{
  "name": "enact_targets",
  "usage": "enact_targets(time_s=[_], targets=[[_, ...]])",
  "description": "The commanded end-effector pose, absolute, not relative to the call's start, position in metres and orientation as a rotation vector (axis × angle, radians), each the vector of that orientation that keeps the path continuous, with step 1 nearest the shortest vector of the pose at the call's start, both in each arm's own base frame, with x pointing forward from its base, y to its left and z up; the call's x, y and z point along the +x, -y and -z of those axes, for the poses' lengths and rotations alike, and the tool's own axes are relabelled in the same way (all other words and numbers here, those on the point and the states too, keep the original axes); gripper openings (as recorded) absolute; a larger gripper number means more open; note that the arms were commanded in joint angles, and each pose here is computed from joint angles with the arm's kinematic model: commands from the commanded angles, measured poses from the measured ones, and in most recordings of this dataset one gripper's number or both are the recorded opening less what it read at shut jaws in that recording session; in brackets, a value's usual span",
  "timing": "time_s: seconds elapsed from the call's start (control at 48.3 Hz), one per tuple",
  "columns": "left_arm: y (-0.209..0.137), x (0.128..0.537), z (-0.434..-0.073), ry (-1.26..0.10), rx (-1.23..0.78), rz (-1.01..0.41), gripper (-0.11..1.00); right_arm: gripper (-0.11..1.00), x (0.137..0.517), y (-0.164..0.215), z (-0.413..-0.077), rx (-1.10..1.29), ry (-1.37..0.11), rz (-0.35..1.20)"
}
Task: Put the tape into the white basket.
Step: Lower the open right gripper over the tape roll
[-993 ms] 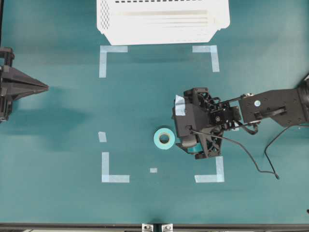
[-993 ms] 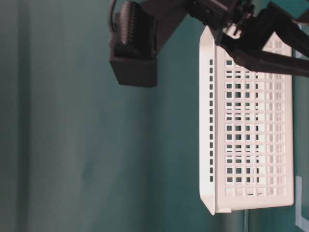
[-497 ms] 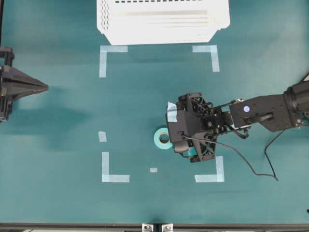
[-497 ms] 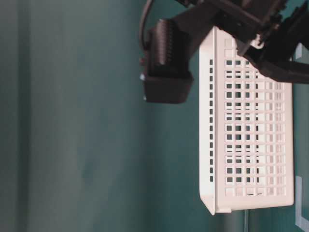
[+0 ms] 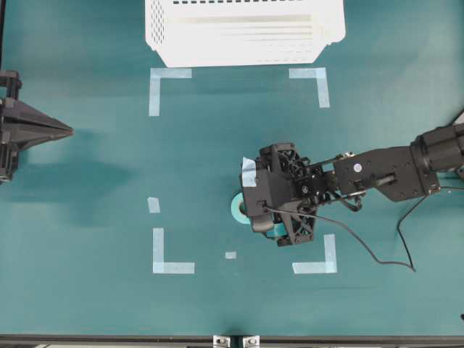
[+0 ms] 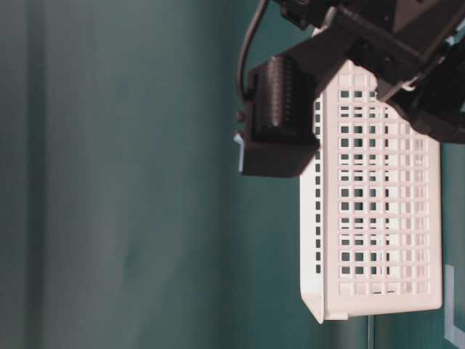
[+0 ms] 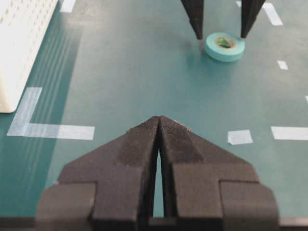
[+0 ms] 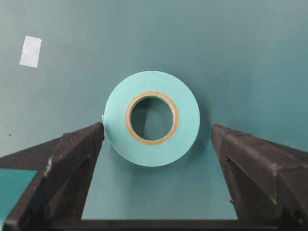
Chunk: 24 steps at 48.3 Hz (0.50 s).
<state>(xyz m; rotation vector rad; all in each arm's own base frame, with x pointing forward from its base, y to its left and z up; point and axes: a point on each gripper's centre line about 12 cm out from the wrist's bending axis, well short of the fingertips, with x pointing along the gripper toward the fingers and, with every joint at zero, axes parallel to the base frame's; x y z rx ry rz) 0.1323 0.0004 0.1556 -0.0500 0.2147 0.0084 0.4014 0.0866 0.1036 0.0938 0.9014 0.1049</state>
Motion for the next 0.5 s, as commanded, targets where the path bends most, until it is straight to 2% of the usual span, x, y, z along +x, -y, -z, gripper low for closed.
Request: enact_targets(time_s=[0.0,0.476], targets=[[-0.0006,0.1340,-0.1603,-0.204,-0.047,-0.009,-0.11,0.97,0.4092,-0.0922,-0.1177,0.101,-0.854,-0.118],[-0.0006,0.1340,-0.1603,-0.204,-0.047,-0.009,-0.11,0.97,0.4107,-0.0946,-0.1109,0.097,-0.868,-0.121]])
